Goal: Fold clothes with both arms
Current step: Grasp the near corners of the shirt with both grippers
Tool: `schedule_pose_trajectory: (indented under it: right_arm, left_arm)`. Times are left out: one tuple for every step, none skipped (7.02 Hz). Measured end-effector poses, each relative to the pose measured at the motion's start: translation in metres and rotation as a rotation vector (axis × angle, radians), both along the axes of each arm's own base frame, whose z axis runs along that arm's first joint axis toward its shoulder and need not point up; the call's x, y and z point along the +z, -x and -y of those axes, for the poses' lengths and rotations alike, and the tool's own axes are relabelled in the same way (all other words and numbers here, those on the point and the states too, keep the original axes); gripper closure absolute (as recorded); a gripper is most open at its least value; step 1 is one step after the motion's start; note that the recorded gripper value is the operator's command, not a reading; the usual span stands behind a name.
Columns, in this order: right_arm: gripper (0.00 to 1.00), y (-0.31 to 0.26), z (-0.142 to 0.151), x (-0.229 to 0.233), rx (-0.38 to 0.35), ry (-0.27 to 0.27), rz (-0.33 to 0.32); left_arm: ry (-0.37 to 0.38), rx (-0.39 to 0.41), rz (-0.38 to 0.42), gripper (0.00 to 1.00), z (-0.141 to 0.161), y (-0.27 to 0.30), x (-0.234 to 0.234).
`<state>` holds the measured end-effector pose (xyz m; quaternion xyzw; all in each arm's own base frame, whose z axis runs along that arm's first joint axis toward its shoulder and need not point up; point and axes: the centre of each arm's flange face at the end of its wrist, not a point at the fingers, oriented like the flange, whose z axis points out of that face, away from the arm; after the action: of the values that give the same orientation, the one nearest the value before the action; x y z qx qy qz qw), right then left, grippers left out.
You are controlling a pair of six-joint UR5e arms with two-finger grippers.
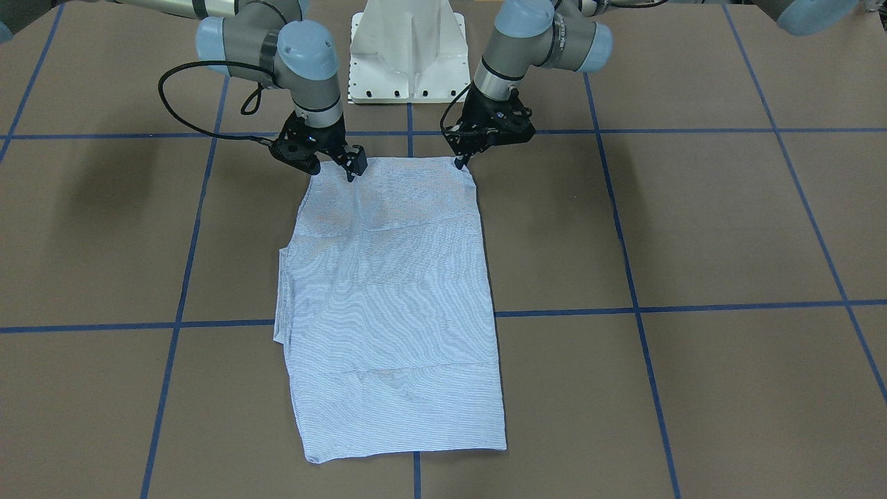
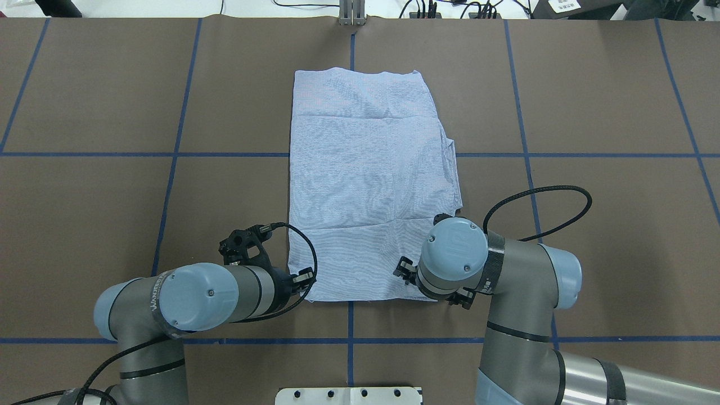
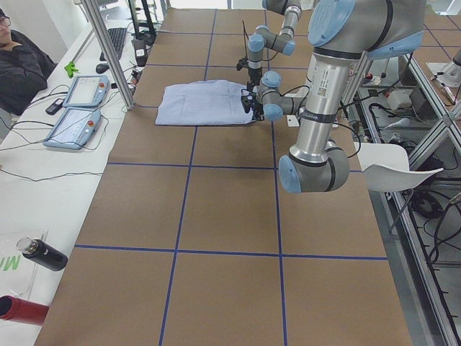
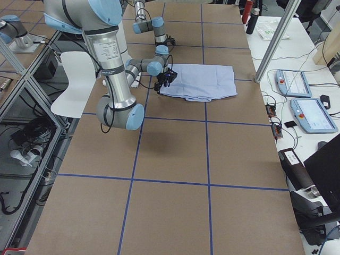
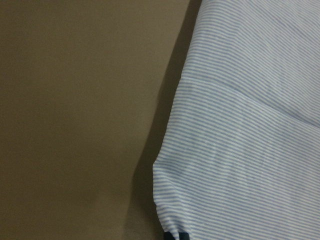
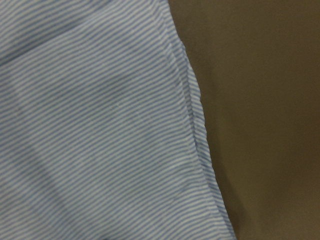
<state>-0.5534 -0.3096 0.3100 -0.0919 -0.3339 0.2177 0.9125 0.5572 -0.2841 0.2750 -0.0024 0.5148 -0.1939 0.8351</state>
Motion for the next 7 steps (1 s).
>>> schedule_pose_trajectory:
  right_arm:
    - [0.00, 0.0001, 0.0000, 0.0007, 0.000, 0.001, -0.001]
    - [0.00, 0.0004, -0.0003, 0.0013, -0.001, 0.001, -0.003]
    - [0.09, 0.0006, -0.0004, 0.0019, -0.001, 0.001, -0.004]
    - [0.21, 0.0009, -0.0009, 0.0025, -0.001, 0.001, -0.005]
    - [0.28, 0.0010, -0.0012, 0.0028, -0.001, 0.002, -0.005]
    - [0.35, 0.0010, -0.0013, 0.0023, -0.001, 0.001, -0.004]
    - [0.44, 0.0009, -0.0014, 0.0018, -0.001, 0.002, -0.003]
  left_arm:
    - [0.000, 0.000, 0.001, 1.00, -0.0001, -0.0002, 0.0002]
    - [0.000, 0.000, 0.001, 1.00, -0.0002, -0.0004, 0.0004]
    - [0.000, 0.000, 0.001, 1.00, -0.0001, -0.0005, 0.0006]
    - [0.000, 0.000, 0.002, 1.00, 0.0000, -0.0004, 0.0006]
    - [-0.001, -0.001, 0.002, 1.00, 0.0004, -0.0003, 0.0007]
    - [-0.001, -0.001, 0.002, 1.00, 0.0009, 0.0000, 0.0007]
    - [-0.001, -0.003, 0.002, 1.00, 0.0018, 0.0005, 0.0007]
